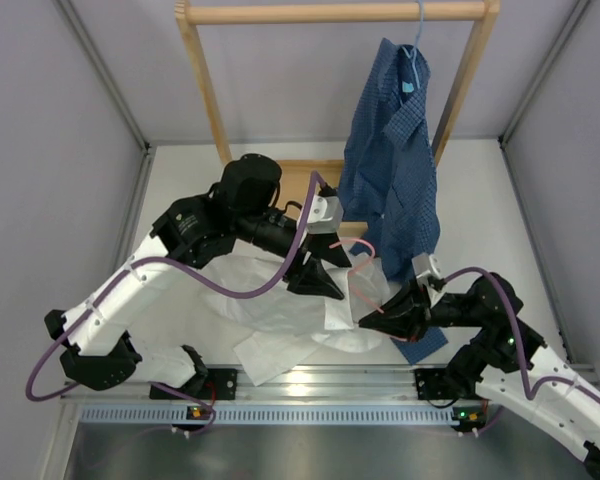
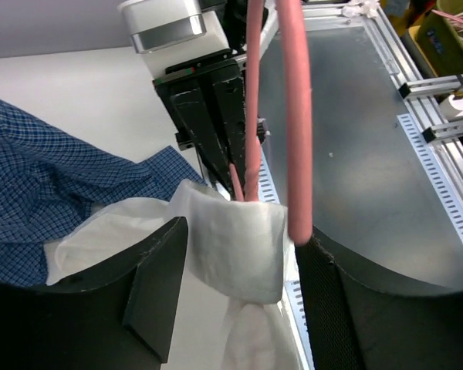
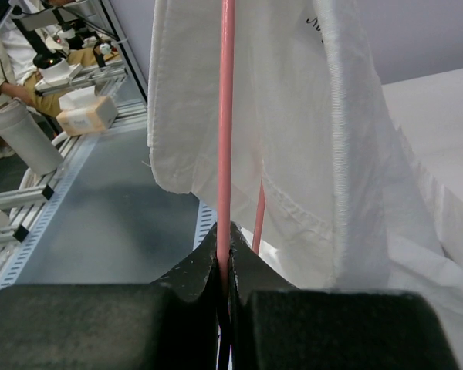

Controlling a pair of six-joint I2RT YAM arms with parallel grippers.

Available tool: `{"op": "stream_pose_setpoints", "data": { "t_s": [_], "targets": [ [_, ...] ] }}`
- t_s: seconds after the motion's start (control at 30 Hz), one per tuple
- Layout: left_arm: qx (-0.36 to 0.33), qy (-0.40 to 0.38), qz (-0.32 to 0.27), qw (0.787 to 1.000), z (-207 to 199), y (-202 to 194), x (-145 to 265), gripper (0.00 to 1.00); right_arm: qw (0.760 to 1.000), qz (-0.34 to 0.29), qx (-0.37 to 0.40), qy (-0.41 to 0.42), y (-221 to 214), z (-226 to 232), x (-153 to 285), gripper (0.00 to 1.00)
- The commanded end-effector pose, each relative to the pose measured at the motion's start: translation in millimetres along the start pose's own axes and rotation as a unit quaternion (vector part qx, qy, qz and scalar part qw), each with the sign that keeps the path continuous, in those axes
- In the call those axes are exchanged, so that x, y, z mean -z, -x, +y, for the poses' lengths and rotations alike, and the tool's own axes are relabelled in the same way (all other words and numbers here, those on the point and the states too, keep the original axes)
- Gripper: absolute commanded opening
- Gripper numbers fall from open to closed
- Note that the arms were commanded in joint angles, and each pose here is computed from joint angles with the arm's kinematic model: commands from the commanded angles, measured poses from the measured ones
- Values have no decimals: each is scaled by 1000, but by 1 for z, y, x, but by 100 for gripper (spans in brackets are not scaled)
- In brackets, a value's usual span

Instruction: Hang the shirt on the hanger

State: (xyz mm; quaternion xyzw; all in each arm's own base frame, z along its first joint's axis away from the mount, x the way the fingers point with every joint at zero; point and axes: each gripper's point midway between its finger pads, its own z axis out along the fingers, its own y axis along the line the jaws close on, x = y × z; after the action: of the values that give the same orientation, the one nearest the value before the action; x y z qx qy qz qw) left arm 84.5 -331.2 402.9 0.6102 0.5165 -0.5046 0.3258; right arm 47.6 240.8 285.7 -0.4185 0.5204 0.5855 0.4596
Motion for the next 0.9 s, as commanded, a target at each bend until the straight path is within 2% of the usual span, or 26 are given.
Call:
{"op": "stream_pose_setpoints", "data": {
  "t_s": [0.0, 0.03, 0.1, 0.13, 0.17, 0.27, 0.4, 0.43, 0.47, 0.5, 0.57, 0.6, 0.63, 0.67, 0.7, 0.77, 0.87],
  "targets": [
    [17, -41, -7, 999, -12, -1, -2, 61, 998, -16, 60, 30, 31, 12, -5, 0],
    [18, -41, -6, 999, -12, -2, -2, 56, 998, -15, 61, 29, 32, 11, -6, 0],
    [21, -42, -1, 999, -12, -8, -3, 39, 997, -16, 64, 29, 34, 9, -8, 0],
    [18, -42, -2, 999, -14, -8, -2, 23, 997, -15, 66, 28, 35, 8, -9, 0],
    [17, -43, -2, 999, -15, -9, -1, 14, 997, -15, 68, 28, 35, 8, -9, 0],
    [8, -48, -7, 999, -21, -7, 3, 0, 998, -7, 62, 28, 32, 3, -13, 0],
    [-9, -28, -11, 1000, -21, -5, 10, 0, 998, -6, 60, 27, 31, 1, -16, 0],
    [-9, -14, -11, 1000, -17, -5, 13, 0, 998, -9, 58, 9, 33, -5, -16, 4],
    [-7, 8, -9, 1000, -10, -5, 15, 0, 999, 1, 48, -7, 27, -10, -14, 39],
    [-4, 34, -13, 999, -1, -5, 22, 0, 998, -5, 47, -42, 30, -19, -10, 62],
    [12, 87, -14, 996, 16, -6, 32, 0, 995, -6, 38, -94, 28, -28, 1, 75],
    [15, 115, -15, 993, 22, -7, 39, 0, 987, 0, 16, -158, 21, -46, 10, 82],
    [18, 143, -16, 990, 29, -7, 44, 0, 983, -1, 4, -185, 18, -52, 16, 85],
    [42, 221, -12, 974, 51, -12, 55, 0, 978, -16, -13, -207, 21, -52, 25, 86],
    [49, 260, -17, 964, 57, -12, 65, 0, 968, -16, -33, -248, 16, -62, 34, 87],
    [74, 330, -15, 941, 72, -22, 80, 0, 958, -34, -85, -273, 11, -64, 41, 84],
    [81, 357, -61, 928, 65, -14, 94, 0, 952, -44, -148, -264, 1, -65, 33, 79]
  ]
}}
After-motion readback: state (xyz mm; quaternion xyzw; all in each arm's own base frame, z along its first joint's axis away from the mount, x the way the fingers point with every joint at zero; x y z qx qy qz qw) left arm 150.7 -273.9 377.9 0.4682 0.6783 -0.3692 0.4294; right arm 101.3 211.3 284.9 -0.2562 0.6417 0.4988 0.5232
